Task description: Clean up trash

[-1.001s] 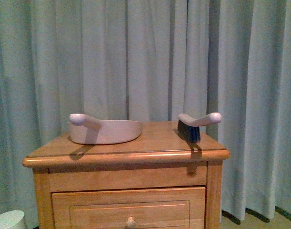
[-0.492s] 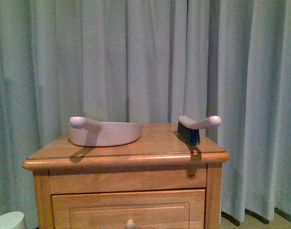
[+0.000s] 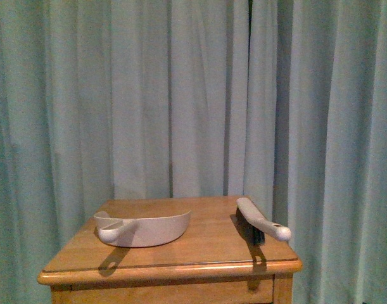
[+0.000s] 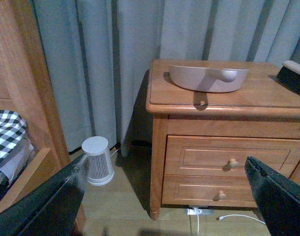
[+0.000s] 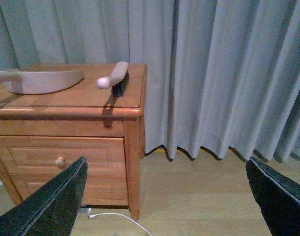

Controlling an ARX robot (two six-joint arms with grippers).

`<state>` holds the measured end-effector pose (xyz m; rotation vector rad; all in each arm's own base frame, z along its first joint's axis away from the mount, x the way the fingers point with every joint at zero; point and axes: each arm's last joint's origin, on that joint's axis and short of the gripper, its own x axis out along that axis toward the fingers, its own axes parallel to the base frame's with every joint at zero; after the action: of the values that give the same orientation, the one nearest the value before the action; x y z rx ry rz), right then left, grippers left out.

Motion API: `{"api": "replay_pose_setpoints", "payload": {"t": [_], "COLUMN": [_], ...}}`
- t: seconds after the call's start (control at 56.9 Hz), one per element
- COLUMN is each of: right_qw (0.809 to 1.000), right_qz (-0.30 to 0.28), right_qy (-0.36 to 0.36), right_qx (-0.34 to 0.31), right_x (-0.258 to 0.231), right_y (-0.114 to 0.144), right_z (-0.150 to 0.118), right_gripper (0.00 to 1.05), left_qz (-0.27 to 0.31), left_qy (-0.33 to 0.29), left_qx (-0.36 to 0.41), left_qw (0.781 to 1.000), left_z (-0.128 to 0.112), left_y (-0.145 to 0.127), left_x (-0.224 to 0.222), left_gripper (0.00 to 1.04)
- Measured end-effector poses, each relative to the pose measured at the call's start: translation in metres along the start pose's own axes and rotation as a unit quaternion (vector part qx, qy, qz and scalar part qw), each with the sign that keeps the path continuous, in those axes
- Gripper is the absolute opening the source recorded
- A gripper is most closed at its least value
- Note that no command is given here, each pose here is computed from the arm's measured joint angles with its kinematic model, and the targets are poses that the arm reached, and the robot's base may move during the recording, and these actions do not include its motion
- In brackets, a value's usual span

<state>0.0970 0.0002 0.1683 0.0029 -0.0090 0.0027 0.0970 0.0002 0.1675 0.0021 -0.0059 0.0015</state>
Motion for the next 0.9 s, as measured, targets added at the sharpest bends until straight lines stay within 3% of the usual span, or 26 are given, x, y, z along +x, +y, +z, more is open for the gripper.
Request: {"api": "replay_pose_setpoints", "payload": {"t": [0.351, 0.421, 0.474, 0.527, 0.562, 0.896], "right_qw": [1.0, 1.0, 1.0, 1.0, 1.0, 1.0], "right_qz": [0.0, 0.0, 0.0, 0.0, 0.0, 0.0], "right_qy": [0.0, 0.0, 0.0, 0.0, 0.0, 0.0], "right_qx": [0.0, 0.0, 0.0, 0.0, 0.0, 0.0], "right_x": [0.0, 0.0, 0.0, 0.0, 0.0, 0.0], "right_y": [0.0, 0.0, 0.0, 0.0, 0.0, 0.0], "right_z": [0.0, 0.0, 0.0, 0.0, 0.0, 0.0], "right_gripper": [0.97, 0.97, 0.97, 0.97, 0.97, 0.97], "left_qz": [-0.005, -0.113, -0.192, -0.259, -0.271, -0.255], "left_qy": [0.001, 0.097, 0.188, 0.219, 0.223, 0.184], "left_qx": [-0.002, -0.064, -0.145, -0.181, -0.184, -0.093], "left_qw": [1.0, 0.987, 0.952, 0.923, 0.918, 0.945], "left_z": [0.0, -0.001, -0.007, -0.011, -0.01, 0.055], "left_y": [0.0, 0.0, 0.0, -0.004, -0.005, -0.034], "left_x": [0.0, 0.001, 0.004, 0.008, 0.011, 0.108], "left_gripper": [0.97, 0.97, 0.97, 0.97, 0.97, 0.97]}}
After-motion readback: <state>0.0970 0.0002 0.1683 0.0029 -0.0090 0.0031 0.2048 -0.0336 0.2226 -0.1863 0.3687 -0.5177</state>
